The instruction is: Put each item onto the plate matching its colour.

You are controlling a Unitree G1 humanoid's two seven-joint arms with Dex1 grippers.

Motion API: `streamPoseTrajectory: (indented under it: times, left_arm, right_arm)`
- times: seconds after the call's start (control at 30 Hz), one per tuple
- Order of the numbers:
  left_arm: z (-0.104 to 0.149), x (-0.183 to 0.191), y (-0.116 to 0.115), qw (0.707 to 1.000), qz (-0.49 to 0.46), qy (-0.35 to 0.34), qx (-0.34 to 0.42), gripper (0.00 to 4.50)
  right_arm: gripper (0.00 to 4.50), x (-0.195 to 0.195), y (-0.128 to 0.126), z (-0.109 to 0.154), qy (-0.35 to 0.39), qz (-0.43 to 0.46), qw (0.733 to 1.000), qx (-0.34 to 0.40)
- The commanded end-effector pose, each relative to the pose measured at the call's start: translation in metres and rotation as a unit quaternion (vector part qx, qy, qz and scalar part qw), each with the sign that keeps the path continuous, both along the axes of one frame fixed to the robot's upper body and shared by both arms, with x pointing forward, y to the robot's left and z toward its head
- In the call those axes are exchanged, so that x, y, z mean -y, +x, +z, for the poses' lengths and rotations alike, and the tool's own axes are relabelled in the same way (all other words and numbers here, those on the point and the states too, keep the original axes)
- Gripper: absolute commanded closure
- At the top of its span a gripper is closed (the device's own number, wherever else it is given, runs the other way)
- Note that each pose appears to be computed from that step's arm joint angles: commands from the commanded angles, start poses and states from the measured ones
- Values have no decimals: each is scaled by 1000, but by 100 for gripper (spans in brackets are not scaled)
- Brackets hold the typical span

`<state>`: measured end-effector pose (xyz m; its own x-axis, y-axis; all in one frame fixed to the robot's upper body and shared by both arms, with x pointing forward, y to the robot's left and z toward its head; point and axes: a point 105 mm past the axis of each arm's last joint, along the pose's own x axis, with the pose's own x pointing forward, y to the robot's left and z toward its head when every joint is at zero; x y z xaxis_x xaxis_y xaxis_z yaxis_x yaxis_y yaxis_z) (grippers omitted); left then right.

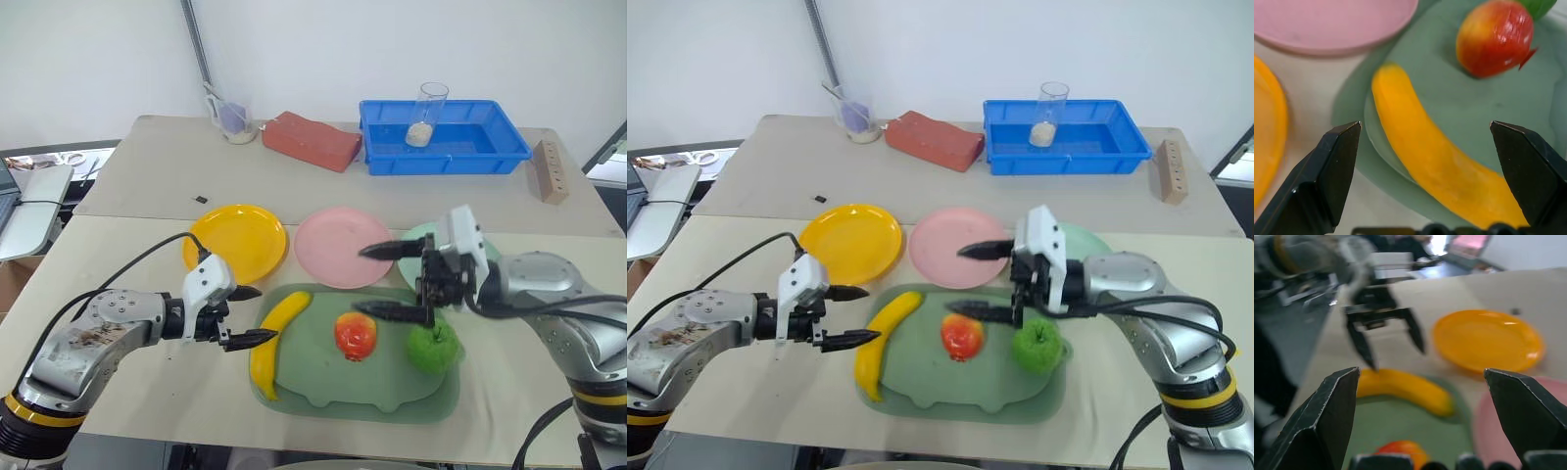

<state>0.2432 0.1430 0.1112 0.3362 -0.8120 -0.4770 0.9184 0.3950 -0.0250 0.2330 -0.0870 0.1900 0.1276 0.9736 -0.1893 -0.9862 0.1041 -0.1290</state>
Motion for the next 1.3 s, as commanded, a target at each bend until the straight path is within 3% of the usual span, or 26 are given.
streamPoseTrajectory:
  times: [0.03, 0.2, 0.3, 0.5, 0.57, 0.83, 1.03, 1.13, 1.3]
  left_arm:
    - [-6, 5, 0, 1000, -12, 2, 4, 0]
    - [-14, 13, -1, 1000, -24, -5, 2, 0]
    - [-16, 16, -2, 1000, -27, -5, 2, 76]
    - [-17, 17, -2, 1000, -31, 1, 3, 369]
    - [-17, 14, 1, 1000, -27, 3, 7, 444]
    - [7, -3, 29, 999, 25, -17, 26, 444]
    - [20, 8, 14, 998, -21, -47, 28, 444]
    - [24, 13, -1, 997, -58, -50, 31, 364]
    - [15, 15, -13, 996, -82, -10, 42, 116]
  right_arm:
    - [3, -4, -13, -2, -11, 34, 999, 1]
    - [3, -7, -16, -2, -12, 42, 999, 8]
    - [0, -9, -14, 1, -5, 37, 999, 10]
    - [0, -13, -6, 13, 24, 19, 1000, 6]
    - [0, -13, -5, 15, 27, 15, 999, 6]
    - [0, -13, 2, 21, 37, 4, 999, 8]
    - [0, -11, 3, 20, 33, 8, 999, 7]
    - [0, -10, 3, 20, 30, 11, 999, 7]
    - [0, -9, -1, 18, 19, 19, 1000, 4]
